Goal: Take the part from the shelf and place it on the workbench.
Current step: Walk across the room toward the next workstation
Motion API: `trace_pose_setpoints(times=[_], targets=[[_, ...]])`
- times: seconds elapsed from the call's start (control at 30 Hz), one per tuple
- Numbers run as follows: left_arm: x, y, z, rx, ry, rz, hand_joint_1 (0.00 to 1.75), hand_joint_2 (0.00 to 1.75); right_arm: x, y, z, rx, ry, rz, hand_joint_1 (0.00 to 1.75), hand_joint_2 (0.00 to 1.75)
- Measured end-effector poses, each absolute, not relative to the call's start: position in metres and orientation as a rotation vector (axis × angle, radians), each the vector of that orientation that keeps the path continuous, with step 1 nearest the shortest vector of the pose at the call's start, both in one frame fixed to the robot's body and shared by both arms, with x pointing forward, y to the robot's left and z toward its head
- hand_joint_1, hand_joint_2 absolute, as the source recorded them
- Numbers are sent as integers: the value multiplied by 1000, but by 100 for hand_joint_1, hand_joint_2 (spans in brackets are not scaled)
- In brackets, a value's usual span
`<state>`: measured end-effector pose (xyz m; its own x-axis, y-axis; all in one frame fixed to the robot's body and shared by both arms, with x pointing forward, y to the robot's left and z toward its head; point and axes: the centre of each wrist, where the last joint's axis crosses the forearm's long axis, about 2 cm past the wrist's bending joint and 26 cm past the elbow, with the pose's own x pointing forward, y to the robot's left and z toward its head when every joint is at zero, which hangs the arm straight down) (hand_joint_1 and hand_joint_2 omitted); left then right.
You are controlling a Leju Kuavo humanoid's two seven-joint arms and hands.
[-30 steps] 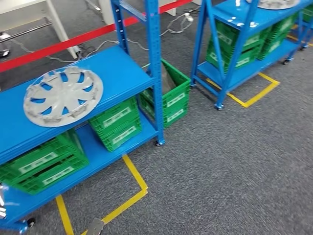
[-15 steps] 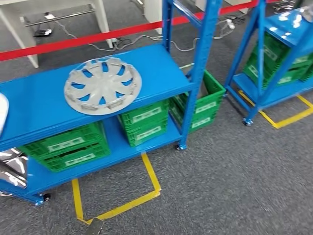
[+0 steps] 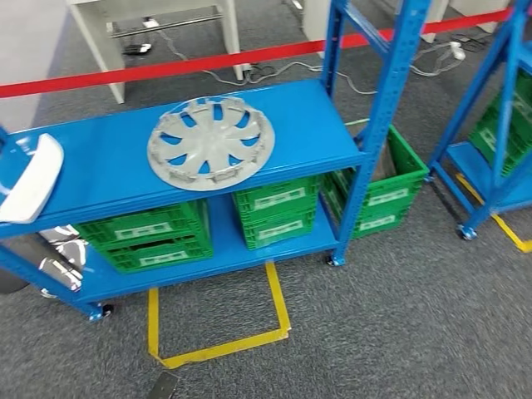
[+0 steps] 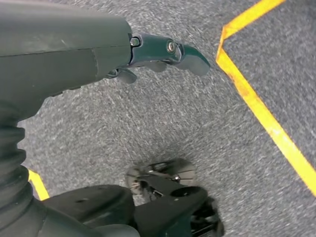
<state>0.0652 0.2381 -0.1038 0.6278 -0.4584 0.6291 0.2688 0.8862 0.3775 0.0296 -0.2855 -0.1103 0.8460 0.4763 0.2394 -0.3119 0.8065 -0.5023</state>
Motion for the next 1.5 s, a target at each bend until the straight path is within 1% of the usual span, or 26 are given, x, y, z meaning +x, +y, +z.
trace_pose_setpoints(times=[0.43, 1.13, 1.43, 1.5], targets=[[63, 239, -104, 257, -782, -426, 0, 175, 35, -286, -110, -472, -379, 436, 0, 0], [62, 239, -104, 258, -779, -424, 0, 175, 28, -286, -110, -468, -361, 443, 0, 0], [59, 241, -105, 261, -772, -425, 0, 175, 36, -283, -110, -470, -374, 428, 0, 0], [59, 240, -105, 261, -769, -425, 0, 87, 37, -284, -110, -472, -375, 427, 0, 0]])
